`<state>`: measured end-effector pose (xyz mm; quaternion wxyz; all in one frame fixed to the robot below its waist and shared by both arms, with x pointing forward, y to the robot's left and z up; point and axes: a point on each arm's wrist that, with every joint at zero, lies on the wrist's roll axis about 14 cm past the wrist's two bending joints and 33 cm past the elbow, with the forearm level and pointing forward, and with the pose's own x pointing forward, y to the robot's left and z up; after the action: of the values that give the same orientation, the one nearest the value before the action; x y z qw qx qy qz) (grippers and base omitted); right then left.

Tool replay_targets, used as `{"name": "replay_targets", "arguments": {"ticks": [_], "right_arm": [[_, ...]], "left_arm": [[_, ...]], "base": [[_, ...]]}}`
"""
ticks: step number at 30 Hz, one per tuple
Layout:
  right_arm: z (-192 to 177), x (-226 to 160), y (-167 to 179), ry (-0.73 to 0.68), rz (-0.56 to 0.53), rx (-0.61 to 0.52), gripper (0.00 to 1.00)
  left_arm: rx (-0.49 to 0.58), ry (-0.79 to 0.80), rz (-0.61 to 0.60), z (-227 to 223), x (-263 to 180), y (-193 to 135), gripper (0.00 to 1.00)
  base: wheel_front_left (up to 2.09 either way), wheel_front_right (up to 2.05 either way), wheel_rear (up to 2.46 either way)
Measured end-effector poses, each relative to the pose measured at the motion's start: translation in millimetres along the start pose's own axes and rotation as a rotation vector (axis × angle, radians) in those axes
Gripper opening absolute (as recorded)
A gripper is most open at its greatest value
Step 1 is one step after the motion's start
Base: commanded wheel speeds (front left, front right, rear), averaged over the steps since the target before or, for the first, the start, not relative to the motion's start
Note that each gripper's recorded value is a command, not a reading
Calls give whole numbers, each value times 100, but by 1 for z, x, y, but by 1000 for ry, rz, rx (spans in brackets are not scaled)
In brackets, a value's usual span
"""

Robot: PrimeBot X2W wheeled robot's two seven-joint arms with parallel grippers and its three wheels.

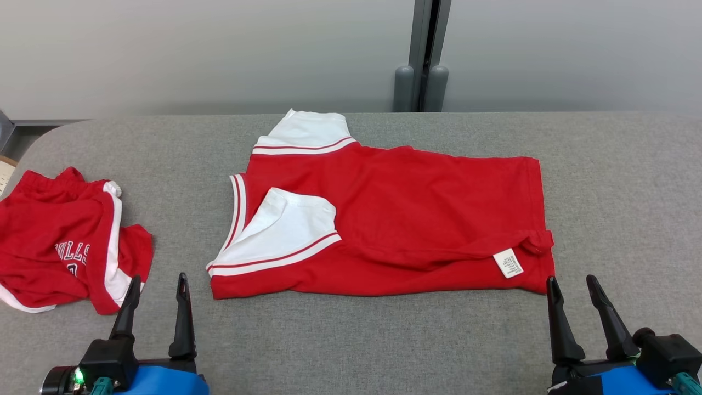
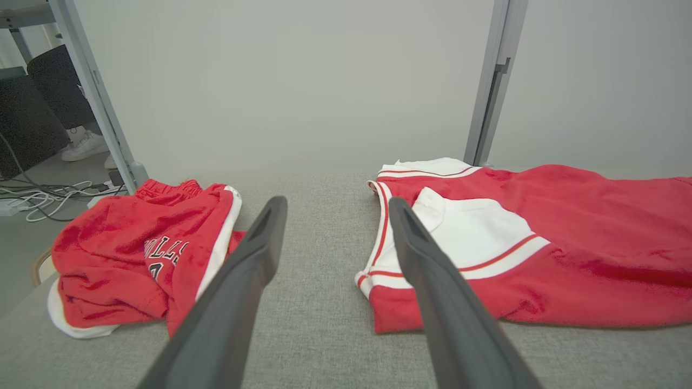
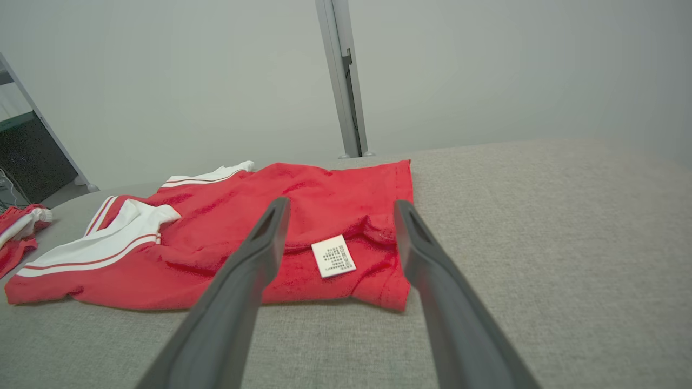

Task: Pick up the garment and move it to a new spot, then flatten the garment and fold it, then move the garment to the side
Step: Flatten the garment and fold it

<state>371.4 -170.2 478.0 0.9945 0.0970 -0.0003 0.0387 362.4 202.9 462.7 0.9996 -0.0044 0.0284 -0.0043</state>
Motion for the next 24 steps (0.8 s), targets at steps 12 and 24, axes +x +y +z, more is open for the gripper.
{"name": "replay_targets", "arguments": {"ticks": [12,24], "right_arm": [[-38,38,-26,132,-44,-71,100],[-93,51,-37,316,-82,-49,100]], "left_arm": [[9,109,-132,-31,43,-31,100],[-18,362,-165,-105,46,-35,100]], "base": [[0,0,0],[0,0,0]]}}
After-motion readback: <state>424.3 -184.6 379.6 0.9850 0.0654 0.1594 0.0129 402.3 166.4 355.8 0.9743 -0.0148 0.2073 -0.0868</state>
